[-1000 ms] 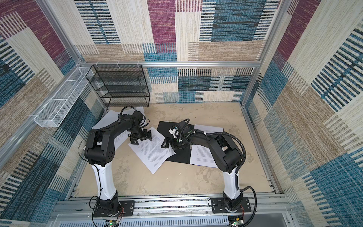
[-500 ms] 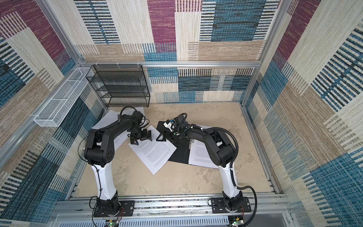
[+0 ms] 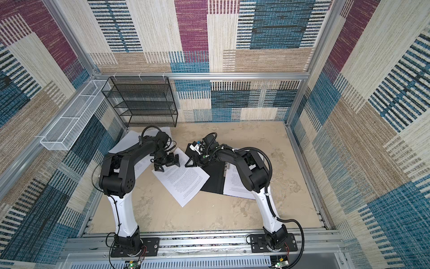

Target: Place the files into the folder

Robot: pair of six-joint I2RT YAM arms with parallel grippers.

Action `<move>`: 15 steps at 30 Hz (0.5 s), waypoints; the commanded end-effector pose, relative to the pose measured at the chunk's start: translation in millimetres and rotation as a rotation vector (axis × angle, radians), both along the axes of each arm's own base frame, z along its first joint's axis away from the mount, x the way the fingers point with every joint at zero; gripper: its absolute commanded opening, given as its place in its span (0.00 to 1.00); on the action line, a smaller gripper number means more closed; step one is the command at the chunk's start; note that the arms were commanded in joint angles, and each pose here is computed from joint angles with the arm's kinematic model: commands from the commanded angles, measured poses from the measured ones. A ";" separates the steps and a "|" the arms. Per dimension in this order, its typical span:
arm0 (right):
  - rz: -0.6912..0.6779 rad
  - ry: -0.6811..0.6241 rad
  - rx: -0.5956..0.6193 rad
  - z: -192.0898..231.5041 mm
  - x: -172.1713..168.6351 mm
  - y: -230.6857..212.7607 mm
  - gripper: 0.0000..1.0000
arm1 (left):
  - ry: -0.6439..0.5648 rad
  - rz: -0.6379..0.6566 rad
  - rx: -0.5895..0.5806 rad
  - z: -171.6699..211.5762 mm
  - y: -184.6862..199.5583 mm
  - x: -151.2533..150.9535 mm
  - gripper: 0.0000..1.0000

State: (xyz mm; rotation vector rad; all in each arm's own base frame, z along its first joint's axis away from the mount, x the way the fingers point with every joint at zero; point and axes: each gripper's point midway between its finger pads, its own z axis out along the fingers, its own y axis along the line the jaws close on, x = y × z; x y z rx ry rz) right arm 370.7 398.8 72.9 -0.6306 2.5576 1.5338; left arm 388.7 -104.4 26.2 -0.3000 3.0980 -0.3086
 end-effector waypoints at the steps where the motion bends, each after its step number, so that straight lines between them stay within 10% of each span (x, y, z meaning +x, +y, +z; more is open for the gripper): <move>1: -0.007 -0.027 -0.029 -3.0 5.1 -1.3 0.46 | 0.044 -0.021 0.008 -11.1 2.6 -10.4 0.99; 8: -0.029 -0.042 -0.085 -8.4 15.7 -2.4 0.37 | 0.035 -0.020 -0.009 -8.3 -0.2 -8.8 0.99; 15: -0.045 -0.047 -0.087 0.3 18.7 -2.7 0.01 | -0.027 -0.042 -0.089 15.8 -16.0 -1.9 0.99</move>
